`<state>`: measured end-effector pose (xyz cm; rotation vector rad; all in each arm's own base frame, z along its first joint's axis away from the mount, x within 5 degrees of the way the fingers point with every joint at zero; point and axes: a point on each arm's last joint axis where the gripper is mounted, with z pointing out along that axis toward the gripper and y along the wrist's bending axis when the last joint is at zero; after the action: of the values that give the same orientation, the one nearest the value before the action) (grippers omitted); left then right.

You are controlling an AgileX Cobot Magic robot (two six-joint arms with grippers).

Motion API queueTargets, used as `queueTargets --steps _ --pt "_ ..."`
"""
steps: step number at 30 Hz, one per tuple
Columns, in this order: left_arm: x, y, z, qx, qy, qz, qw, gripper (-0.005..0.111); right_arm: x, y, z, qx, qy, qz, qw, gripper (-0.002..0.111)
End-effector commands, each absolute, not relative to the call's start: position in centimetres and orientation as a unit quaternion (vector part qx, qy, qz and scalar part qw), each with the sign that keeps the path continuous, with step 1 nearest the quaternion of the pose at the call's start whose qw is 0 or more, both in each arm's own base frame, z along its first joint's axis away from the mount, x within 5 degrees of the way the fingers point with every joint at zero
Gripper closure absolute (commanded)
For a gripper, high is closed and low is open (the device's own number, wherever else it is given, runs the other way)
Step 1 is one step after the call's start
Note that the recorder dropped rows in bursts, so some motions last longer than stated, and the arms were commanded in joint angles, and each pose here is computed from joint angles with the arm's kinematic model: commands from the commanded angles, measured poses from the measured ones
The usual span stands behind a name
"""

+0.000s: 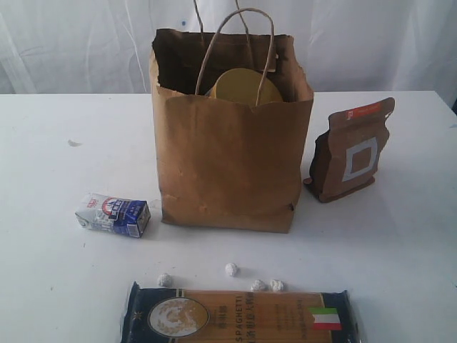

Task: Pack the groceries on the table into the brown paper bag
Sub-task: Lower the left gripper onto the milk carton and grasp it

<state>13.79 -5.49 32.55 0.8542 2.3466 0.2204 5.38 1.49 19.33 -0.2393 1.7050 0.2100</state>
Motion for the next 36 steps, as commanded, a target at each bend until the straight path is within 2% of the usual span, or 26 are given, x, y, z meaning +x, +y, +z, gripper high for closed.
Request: queueTargets --steps 1,5,10,16,22,30,36 --pt "15.2 -6.1 31.0 0.326 0.906 0.106 0.249 0.025 5.4 1.5 19.2 -0.103 0.749 0.092 0.648 0.108" --pt "16.6 -7.3 29.7 0.347 0.905 0.096 0.225 0.025 5.4 1.5 19.2 -0.103 0.749 0.092 0.648 0.108" --pt "16.7 -8.2 28.0 0.408 0.898 0.073 0.145 0.025 5.4 1.5 19.3 -0.103 0.748 0.092 0.649 0.108" --pt "17.2 -8.5 27.3 0.443 0.884 0.081 0.123 0.025 5.4 1.5 19.3 -0.103 0.748 0.092 0.649 0.108" --pt "16.6 -8.0 26.6 0.510 0.855 0.093 0.034 0.025 5.4 1.5 19.3 -0.103 0.748 0.092 0.649 0.108" --pt "17.4 -8.9 26.8 0.581 0.808 0.058 0.084 0.025 5.4 1.5 19.3 -0.103 0.748 0.092 0.649 0.108" --pt "21.1 -9.6 28.8 0.583 0.801 0.043 0.134 0.025 5.4 1.5 19.3 -0.103 0.748 0.092 0.649 0.108"
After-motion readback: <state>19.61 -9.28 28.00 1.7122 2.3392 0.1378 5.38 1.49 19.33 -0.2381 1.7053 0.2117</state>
